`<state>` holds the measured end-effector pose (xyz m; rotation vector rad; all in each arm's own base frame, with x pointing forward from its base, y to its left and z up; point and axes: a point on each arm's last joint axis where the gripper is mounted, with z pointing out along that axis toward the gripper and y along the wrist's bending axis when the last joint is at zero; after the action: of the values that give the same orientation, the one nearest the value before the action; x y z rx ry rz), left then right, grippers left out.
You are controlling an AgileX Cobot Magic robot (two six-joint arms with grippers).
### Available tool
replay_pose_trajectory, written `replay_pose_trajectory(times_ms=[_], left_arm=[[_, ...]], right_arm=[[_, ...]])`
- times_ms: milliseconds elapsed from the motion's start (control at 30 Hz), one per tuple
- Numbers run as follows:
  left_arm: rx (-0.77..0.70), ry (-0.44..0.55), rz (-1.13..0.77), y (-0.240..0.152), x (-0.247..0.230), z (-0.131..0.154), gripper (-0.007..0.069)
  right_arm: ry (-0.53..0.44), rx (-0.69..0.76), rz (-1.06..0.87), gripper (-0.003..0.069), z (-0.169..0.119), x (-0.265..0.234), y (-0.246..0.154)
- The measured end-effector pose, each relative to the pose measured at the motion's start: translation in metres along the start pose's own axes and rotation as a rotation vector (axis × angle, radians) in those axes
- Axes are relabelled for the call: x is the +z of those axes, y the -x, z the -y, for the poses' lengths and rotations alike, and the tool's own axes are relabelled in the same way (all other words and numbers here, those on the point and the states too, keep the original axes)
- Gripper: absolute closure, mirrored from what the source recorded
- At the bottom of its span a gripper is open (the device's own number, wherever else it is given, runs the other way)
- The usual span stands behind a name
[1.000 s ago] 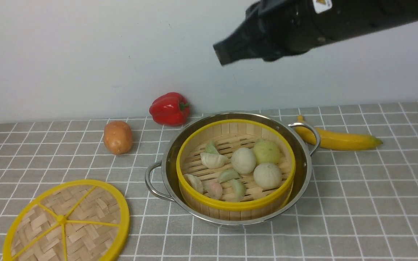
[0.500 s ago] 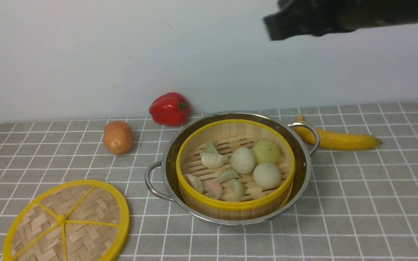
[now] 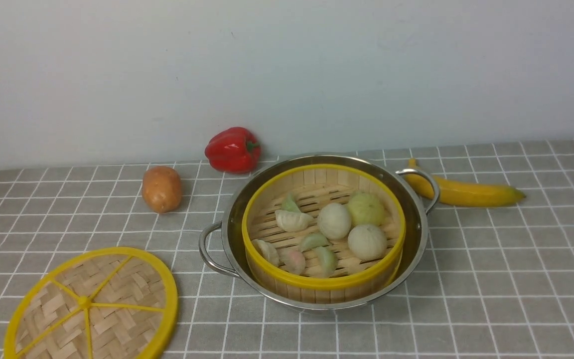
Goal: Place the steamer in the pot on the grey tablecloth, and put the lid on the steamer.
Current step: 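Grasp the bamboo steamer lid lying on the table by its centre knob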
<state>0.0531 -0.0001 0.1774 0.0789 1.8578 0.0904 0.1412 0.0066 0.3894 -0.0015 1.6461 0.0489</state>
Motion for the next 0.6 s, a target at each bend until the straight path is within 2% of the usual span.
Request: replay_pose_trajectory(times_ms=[67,233,467,600], left_arm=[[0.000,0.000,0.000,0.000,0.000,0.000,0.0382],[0.000,0.000,0.000,0.000,0.000,0.000,0.0382],[0.000,0.000,0.000,0.000,0.000,0.000,0.0382],[0.001,0.000,-0.001,0.000,0.000,0.000,0.0382]], right_arm=[[-0.009,0.006,0.042,0.0615,0.003,-0.018,-0.012],[-0.040,0.043,0.086,0.0600,0.008,-0.061,-0.081],[-0.045,0.071,0.023,0.0586,0.011,-0.073,-0.179],[-0.045,0.080,-0.039,0.0574,0.011,-0.070,-0.201]])
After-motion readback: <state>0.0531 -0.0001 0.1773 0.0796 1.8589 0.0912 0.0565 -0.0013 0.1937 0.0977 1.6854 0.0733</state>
